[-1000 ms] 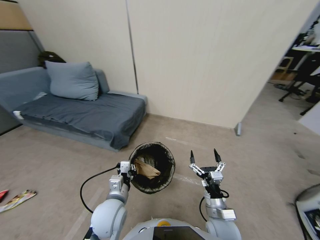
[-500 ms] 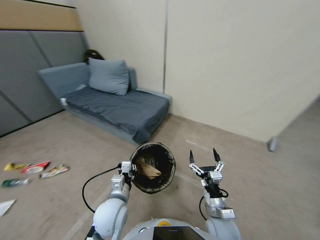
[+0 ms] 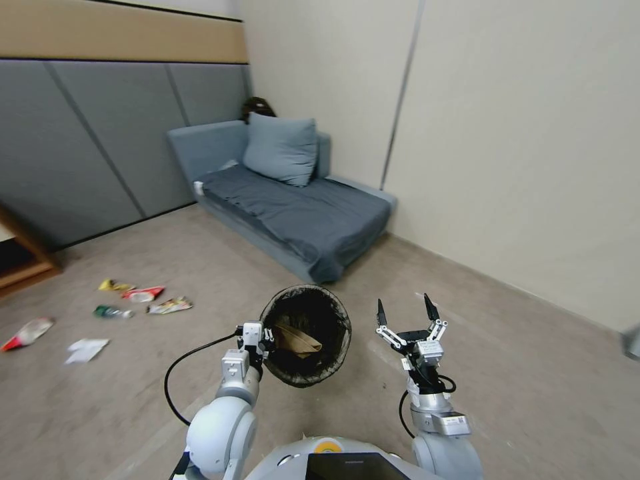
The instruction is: Pick up the trash bin, then pick up the garbage from the floor and place it into the trash bin.
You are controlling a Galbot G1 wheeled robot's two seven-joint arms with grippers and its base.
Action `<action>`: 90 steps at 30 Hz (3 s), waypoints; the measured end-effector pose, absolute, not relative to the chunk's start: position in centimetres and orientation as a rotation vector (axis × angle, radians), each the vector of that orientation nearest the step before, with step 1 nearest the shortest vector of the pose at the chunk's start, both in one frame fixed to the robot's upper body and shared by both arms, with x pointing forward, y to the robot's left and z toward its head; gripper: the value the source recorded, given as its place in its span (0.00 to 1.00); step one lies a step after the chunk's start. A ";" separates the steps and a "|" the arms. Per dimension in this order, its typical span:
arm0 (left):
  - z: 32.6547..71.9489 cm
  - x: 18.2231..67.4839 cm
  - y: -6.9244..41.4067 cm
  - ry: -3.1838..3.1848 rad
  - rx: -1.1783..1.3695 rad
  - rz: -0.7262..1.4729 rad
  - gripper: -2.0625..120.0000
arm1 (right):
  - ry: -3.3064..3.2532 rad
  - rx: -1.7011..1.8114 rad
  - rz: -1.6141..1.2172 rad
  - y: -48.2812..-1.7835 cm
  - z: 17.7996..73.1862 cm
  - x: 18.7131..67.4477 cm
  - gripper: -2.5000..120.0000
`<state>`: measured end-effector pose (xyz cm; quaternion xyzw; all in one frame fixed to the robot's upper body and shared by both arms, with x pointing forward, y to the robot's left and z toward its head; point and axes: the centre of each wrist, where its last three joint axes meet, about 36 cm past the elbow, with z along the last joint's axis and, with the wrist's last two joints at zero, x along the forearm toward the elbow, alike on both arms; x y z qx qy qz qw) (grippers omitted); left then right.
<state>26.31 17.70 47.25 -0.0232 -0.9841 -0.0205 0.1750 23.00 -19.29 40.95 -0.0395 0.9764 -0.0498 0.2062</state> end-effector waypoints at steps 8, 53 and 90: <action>47.0 26.3 17.7 -2.794 -0.061 -0.070 0.02 | 2.721 -0.108 -0.141 -19.3 41.0 23.1 0.84; 46.7 26.2 17.6 -2.815 -0.046 -0.084 0.02 | 2.711 -0.128 -0.179 -19.4 40.0 23.1 0.84; 46.8 26.2 17.8 -2.830 -0.038 -0.095 0.02 | 2.704 -0.160 -0.177 -19.3 39.6 23.1 0.84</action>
